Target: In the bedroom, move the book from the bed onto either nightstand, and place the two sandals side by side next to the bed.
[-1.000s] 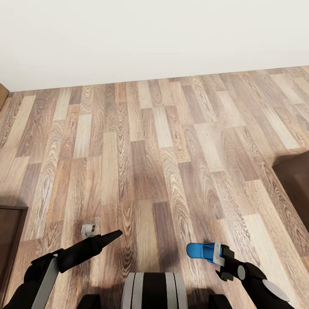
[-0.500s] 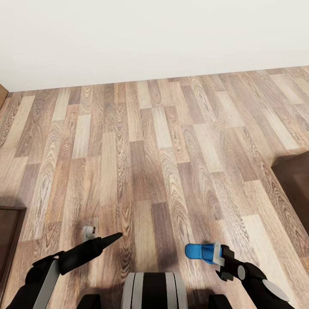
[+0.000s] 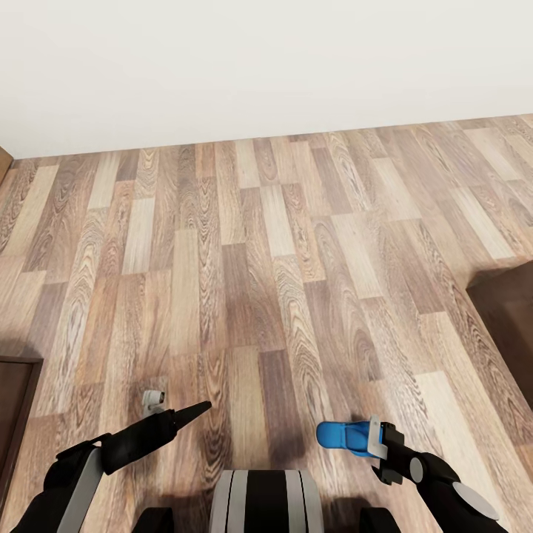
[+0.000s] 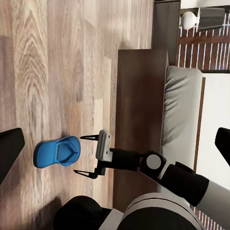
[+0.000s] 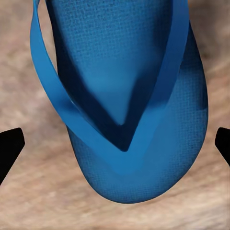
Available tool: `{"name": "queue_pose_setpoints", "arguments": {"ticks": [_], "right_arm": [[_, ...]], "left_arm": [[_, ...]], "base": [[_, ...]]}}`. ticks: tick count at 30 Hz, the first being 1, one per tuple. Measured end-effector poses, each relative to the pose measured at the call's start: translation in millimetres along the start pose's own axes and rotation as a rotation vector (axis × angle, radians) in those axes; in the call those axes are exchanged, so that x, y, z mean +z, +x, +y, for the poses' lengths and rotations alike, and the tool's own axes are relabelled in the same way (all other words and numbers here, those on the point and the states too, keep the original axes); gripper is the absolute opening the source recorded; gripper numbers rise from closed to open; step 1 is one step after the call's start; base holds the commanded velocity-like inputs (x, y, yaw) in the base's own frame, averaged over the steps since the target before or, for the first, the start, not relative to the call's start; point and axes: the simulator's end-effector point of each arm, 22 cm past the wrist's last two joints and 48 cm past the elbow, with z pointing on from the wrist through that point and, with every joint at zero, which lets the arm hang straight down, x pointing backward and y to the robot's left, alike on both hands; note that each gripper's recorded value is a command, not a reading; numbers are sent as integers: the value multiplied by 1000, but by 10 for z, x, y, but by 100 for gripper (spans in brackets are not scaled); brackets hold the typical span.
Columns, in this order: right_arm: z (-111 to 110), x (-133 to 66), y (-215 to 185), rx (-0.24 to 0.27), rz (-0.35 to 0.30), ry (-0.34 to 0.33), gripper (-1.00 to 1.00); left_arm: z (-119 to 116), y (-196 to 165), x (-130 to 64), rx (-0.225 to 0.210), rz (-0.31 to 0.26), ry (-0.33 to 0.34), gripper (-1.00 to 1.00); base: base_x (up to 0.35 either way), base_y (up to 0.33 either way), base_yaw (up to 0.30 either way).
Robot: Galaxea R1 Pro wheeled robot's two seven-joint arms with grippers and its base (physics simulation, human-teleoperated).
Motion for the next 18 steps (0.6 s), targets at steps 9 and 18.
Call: {"name": "queue_pose_setpoints", "arguments": {"ticks": [9, 18], "right_arm": [[52, 36, 20, 1, 4, -12, 100], [54, 36, 21, 1, 4, -13, 100]], "left_arm": [[55, 22, 1, -11, 2, -6, 100], [53, 22, 1, -11, 2, -5, 100]], "base": [[0, 0, 0], [0, 0, 0]]}}
